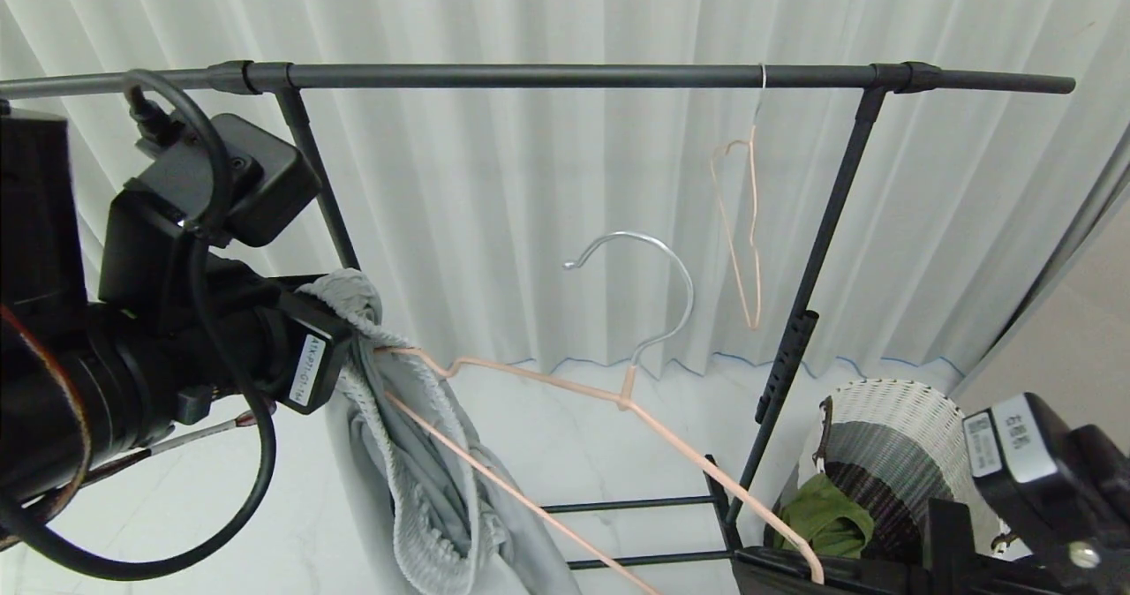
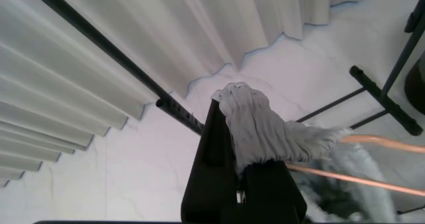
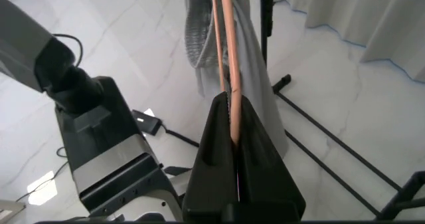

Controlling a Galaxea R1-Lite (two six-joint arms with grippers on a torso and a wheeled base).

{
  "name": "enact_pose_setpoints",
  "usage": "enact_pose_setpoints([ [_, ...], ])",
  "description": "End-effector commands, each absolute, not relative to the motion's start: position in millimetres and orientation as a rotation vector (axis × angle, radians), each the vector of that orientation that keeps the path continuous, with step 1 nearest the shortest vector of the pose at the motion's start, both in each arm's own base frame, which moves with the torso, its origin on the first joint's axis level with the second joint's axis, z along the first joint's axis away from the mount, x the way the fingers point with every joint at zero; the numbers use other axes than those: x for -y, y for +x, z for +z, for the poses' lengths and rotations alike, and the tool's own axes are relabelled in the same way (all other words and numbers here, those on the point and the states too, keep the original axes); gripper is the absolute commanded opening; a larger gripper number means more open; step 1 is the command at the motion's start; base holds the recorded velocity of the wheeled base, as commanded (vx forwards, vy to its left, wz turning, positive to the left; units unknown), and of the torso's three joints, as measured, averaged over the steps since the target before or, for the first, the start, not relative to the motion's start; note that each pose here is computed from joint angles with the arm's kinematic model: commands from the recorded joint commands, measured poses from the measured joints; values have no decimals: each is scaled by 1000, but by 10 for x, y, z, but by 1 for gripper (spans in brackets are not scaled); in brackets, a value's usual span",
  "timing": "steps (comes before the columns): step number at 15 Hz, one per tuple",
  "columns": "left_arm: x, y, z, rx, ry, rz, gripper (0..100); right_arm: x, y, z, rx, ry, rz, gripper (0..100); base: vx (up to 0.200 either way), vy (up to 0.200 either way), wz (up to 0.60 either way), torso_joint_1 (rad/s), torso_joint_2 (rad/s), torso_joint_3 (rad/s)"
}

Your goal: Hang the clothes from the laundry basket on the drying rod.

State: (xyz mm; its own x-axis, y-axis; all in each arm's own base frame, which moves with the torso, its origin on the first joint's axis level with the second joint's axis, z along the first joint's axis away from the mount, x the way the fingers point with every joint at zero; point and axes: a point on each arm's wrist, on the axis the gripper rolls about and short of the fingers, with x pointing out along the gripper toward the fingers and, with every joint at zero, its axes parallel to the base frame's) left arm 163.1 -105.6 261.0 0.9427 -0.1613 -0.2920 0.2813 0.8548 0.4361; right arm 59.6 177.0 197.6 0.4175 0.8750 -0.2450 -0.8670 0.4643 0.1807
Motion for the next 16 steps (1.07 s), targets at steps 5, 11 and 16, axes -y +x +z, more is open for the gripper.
enact_pose_setpoints([
  [5, 1087, 1627, 2600, -250, 496, -253, 0, -1774, 551, 1997, -319, 17, 1178, 0, 0, 0, 0, 0, 0, 0],
  [11, 1083, 1591, 2628, -237, 489, -252, 0, -1919, 752, 1868, -348, 0, 1092, 0, 0, 0, 0, 0, 0, 0],
  [16, 1080, 1588, 2636, -235, 485, -245, 0, -1915, 807, 1868, -327, 7, 1021, 0, 0, 0, 0, 0, 0, 0],
])
